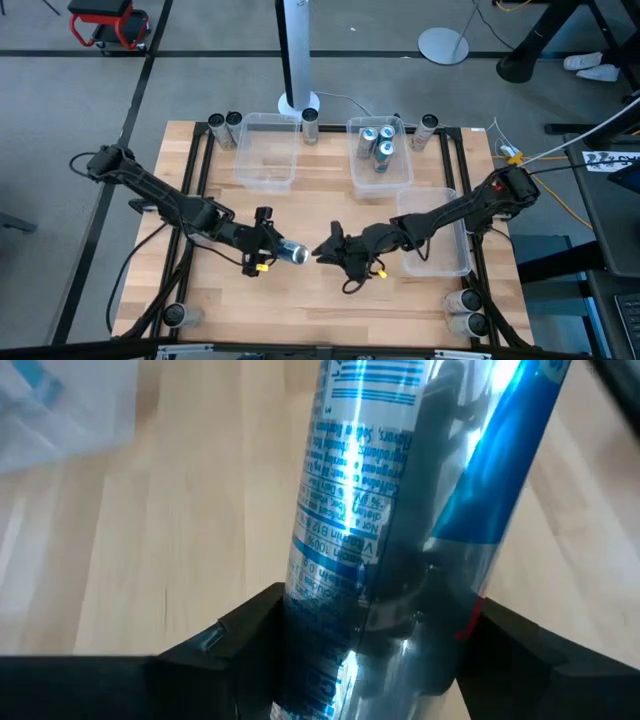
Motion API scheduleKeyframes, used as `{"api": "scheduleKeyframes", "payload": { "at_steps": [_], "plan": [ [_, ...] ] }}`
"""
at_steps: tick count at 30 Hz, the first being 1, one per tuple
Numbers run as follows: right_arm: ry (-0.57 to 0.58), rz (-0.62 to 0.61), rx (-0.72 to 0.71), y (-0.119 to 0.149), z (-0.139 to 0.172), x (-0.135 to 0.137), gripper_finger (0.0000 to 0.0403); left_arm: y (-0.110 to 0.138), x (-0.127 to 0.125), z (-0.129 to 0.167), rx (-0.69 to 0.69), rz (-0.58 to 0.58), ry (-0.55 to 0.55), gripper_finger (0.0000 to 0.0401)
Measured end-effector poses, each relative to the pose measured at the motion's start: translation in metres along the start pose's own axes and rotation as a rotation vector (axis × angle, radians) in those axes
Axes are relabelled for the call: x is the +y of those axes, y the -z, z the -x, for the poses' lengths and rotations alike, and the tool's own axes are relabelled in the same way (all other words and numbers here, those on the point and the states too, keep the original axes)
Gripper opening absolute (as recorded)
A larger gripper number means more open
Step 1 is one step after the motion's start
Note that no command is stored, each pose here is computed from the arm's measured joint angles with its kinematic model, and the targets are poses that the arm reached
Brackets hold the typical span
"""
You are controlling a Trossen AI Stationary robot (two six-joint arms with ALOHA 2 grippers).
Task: Sort soda cans
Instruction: Put the blue soda can into the top right transparent bin
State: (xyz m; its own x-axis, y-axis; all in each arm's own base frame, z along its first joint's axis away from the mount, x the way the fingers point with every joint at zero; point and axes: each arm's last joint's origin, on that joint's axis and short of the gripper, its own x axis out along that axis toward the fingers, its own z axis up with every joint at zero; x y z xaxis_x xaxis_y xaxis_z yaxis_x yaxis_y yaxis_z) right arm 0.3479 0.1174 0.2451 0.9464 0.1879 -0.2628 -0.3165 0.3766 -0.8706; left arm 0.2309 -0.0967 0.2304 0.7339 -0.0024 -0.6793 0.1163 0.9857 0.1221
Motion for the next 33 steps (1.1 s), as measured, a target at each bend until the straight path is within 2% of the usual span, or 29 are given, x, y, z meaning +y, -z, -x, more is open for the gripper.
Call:
{"api": "scheduleKeyframes", "payload": {
  "at_steps": [6, 11, 17, 23, 28, 33],
  "plan": [
    [-0.085, 0.046, 0.057, -0.012, -0.007, -0.024, 0.0306, 0.001, 0.000, -0.007, -0.118, -0.002, 0.017, 0.0223],
    [-0.164, -0.011, 0.083, -0.022, 0.001, -0.041, 0.0361, 0.006, -0.001, -0.012, -0.204, -0.018, 0.023, 0.0223],
    [-0.148, 0.029, 0.166, -0.036, 0.009, -0.038, 0.0374, 0.020, 0.000, -0.020, -0.315, 0.014, 0.033, 0.0223],
    [-0.087, 0.091, 0.200, -0.034, 0.000, -0.023, 0.0374, 0.033, 0.003, -0.025, -0.438, 0.055, 0.032, 0.0223],
    [0.037, 0.101, 0.212, -0.021, -0.002, 0.002, 0.0374, 0.049, 0.002, -0.034, -0.478, 0.098, 0.041, 0.0223],
    [0.168, 0.066, 0.180, -0.006, 0.003, 0.024, 0.0374, 0.061, 0.001, -0.044, -0.433, 0.117, 0.044, 0.0223]
  ]
}}
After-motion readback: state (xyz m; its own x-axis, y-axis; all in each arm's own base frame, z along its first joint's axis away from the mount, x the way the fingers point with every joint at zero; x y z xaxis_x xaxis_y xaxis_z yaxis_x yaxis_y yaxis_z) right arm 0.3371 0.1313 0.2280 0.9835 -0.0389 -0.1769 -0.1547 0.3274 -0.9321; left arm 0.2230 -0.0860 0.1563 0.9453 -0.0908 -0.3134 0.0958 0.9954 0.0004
